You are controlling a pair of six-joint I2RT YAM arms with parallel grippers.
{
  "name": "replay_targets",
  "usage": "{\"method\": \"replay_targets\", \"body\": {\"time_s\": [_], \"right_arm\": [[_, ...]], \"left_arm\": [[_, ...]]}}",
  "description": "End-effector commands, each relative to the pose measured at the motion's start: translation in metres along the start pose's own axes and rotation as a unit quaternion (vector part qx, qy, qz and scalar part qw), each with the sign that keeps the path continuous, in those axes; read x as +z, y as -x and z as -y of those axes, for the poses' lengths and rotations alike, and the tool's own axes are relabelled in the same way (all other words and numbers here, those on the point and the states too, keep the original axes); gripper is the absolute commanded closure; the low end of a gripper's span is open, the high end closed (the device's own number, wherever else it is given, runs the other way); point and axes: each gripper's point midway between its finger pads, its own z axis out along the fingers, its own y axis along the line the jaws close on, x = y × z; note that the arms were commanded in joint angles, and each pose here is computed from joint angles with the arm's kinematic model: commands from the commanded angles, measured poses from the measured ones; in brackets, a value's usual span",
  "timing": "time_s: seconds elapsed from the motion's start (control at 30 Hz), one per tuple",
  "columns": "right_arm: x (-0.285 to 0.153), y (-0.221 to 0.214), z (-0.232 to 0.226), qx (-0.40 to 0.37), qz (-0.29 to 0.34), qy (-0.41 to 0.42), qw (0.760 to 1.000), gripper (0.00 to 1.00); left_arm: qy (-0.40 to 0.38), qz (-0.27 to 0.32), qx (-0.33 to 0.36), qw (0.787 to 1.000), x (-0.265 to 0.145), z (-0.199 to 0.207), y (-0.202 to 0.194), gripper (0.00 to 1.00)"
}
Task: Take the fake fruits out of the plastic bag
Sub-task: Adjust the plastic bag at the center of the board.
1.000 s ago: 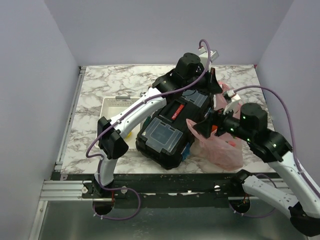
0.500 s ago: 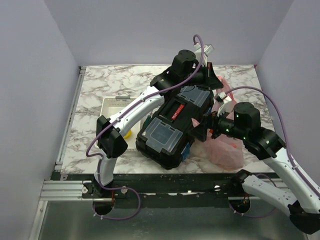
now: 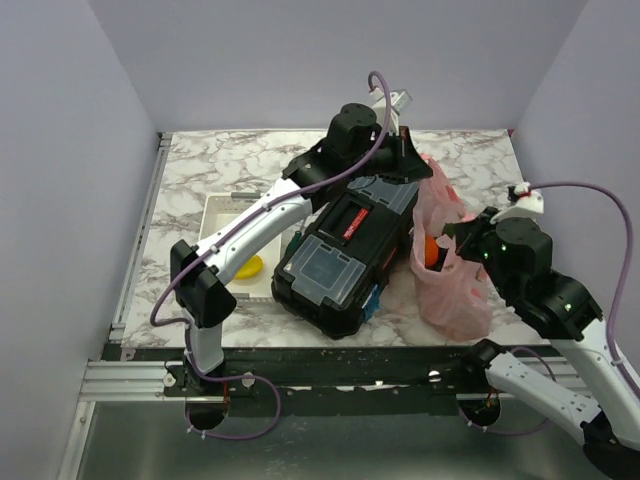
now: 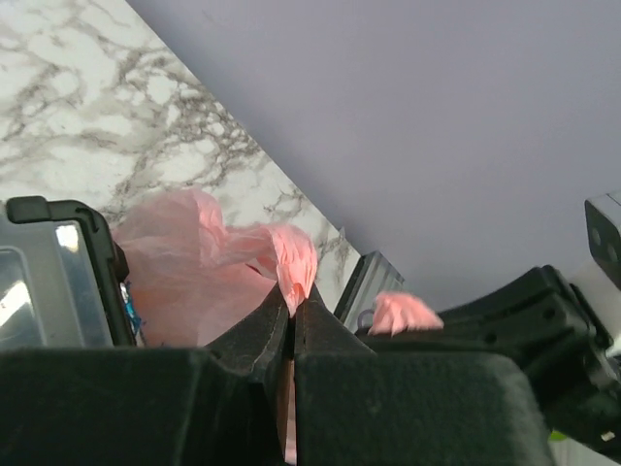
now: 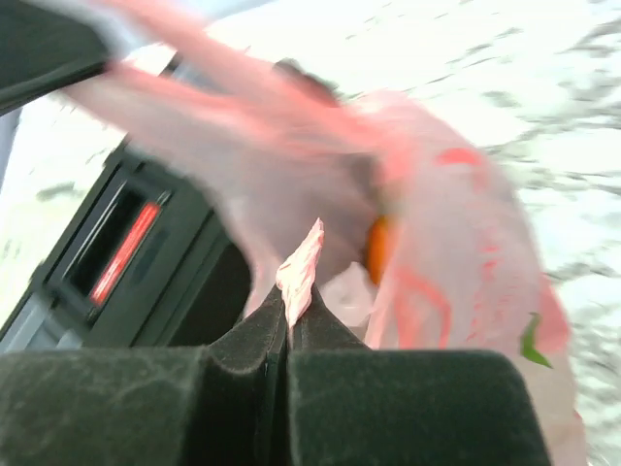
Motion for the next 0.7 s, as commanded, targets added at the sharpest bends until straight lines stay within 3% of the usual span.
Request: {"method": "replay_targets", "body": {"time_s": [0.0, 0.17, 0.23, 0.37, 0.47, 0.63, 0.67], "right_arm": [[-0.031, 0.044, 0.075, 0.066, 0.109, -0.208, 0.97, 0.99], [-0.07, 0.078, 0.111, 0.079, 0.174, -0.31, 0.931, 0.99], [-0.083, 0.087, 0.116, 0.089, 0.194, -0.31, 0.927, 0.96], [-0.081, 0.082, 0.094, 0.061, 0.173, -0.211, 0.96, 0.72], [-0.079, 0.067, 0.076, 0.04, 0.133, -0.143, 0.98, 0.48], [-0.087, 0.075, 0.035, -0.004, 0.085, -0.038, 0.996, 0.06], [-0.088, 0.081, 0.025, -0.01, 0.076, -0.021, 0.997, 0.02]], "left_arm": [[0.021, 0.095, 0.03, 0.995, -0.047, 0.028, 0.051, 1.0], [0.048, 0.14, 0.042, 0.988, -0.072, 0.02, 0.056, 1.0], [0.051, 0.142, 0.052, 0.987, -0.075, 0.018, 0.058, 1.0], [0.033, 0.096, 0.07, 0.992, -0.065, 0.02, 0.052, 1.0], [-0.011, 0.043, 0.072, 0.996, -0.054, 0.028, 0.035, 1.0], [-0.047, 0.007, 0.065, 0.997, -0.048, 0.036, 0.025, 1.0], [-0.051, 0.003, 0.063, 0.997, -0.048, 0.037, 0.023, 1.0]]}}
